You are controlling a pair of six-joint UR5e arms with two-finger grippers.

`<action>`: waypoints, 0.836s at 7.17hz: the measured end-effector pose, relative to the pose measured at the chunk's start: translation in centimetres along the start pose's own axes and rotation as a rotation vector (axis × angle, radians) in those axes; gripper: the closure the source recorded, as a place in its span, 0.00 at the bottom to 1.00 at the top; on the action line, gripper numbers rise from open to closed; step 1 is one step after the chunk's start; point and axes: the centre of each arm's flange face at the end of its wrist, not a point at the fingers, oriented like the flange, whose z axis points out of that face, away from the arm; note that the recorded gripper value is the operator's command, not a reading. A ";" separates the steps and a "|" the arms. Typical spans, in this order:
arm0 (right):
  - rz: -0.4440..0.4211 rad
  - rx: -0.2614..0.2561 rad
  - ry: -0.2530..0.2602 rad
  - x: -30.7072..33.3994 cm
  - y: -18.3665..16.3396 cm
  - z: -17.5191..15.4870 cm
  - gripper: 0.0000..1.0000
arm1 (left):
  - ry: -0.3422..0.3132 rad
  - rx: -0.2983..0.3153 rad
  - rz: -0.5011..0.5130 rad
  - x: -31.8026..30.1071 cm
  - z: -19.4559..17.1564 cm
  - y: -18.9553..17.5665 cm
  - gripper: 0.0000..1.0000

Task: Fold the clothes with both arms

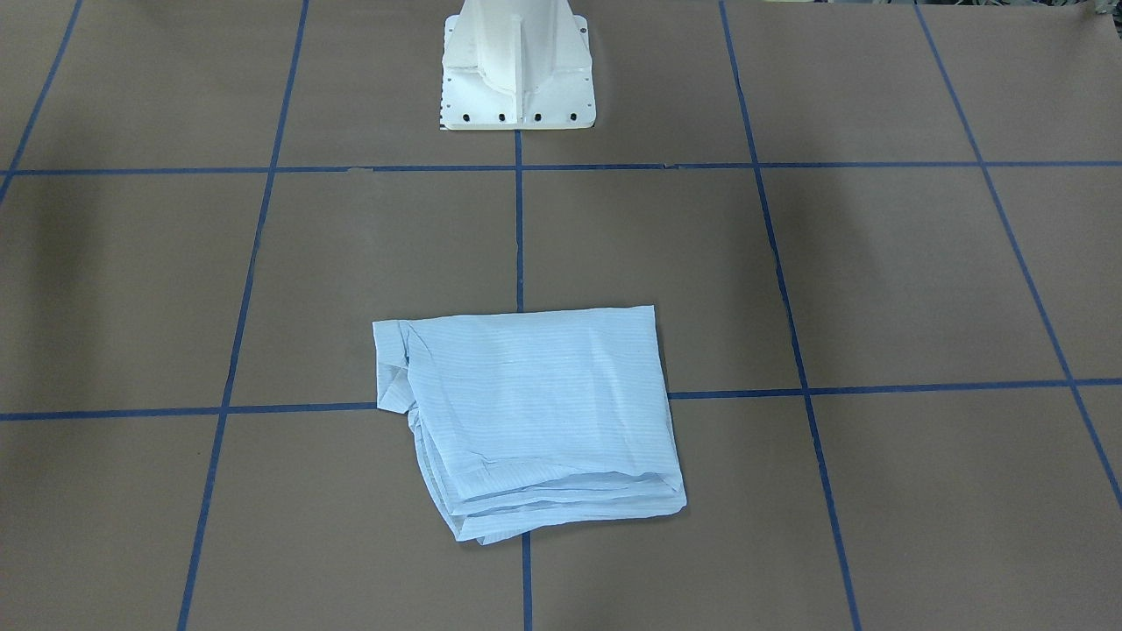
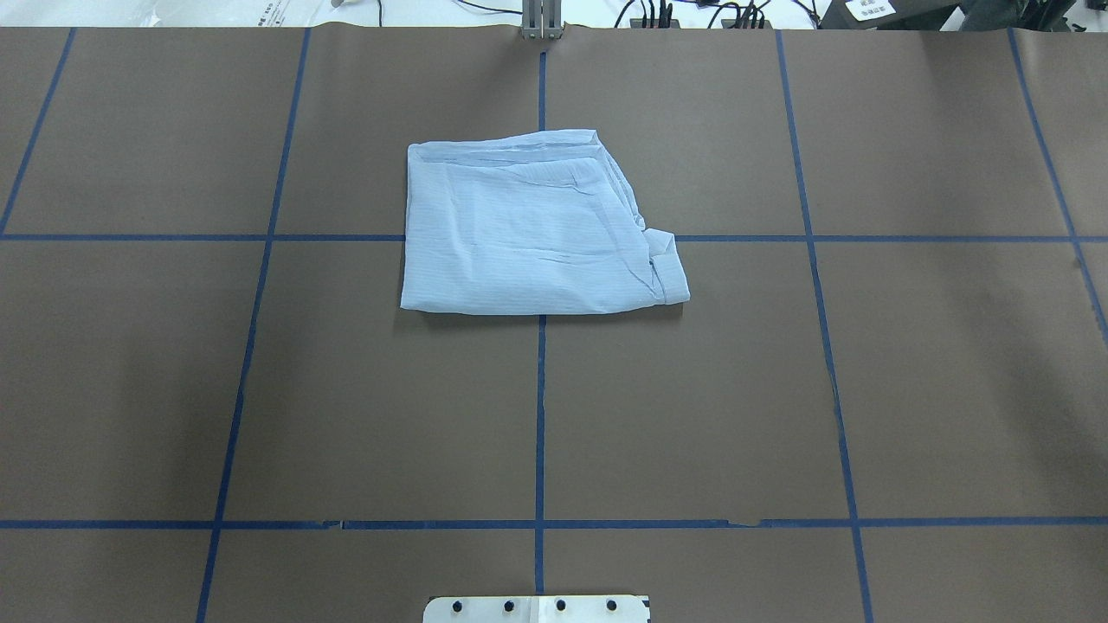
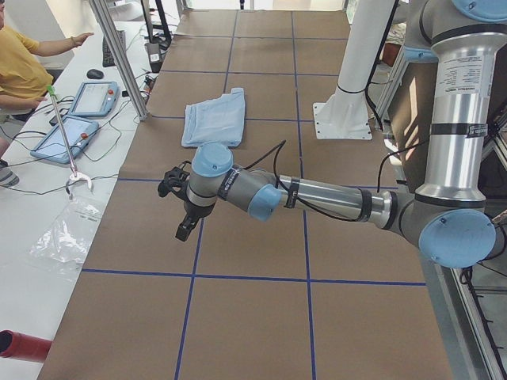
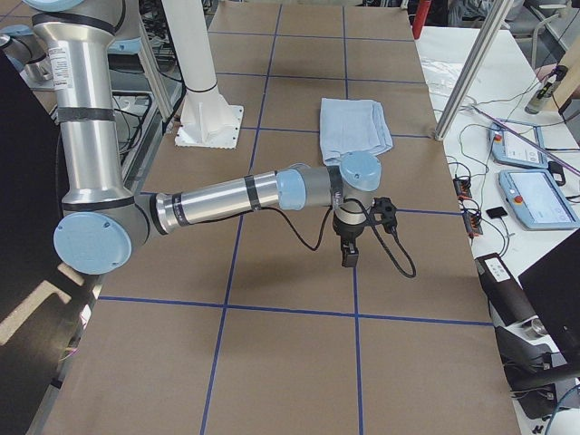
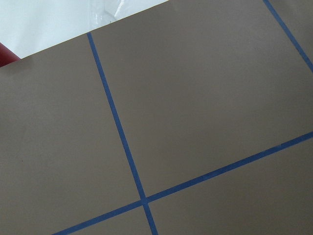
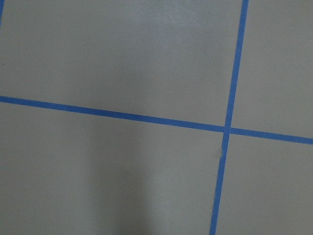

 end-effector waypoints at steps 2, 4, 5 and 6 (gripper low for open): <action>0.054 -0.031 0.010 2.6 2.9 1.3 0.00 | -0.004 -0.025 -0.021 -0.8 0.8 1.5 0.00; 0.097 -0.065 0.067 5.2 4.3 2.8 0.00 | -0.004 -0.052 -0.048 -1.9 1.9 2.6 0.00; 0.111 -0.078 0.089 6.0 4.5 3.4 0.00 | -0.003 -0.065 -0.060 -2.4 2.4 3.1 0.00; 0.119 -0.087 0.102 6.5 4.6 3.8 0.00 | -0.003 -0.079 -0.073 -2.9 3.0 3.5 0.00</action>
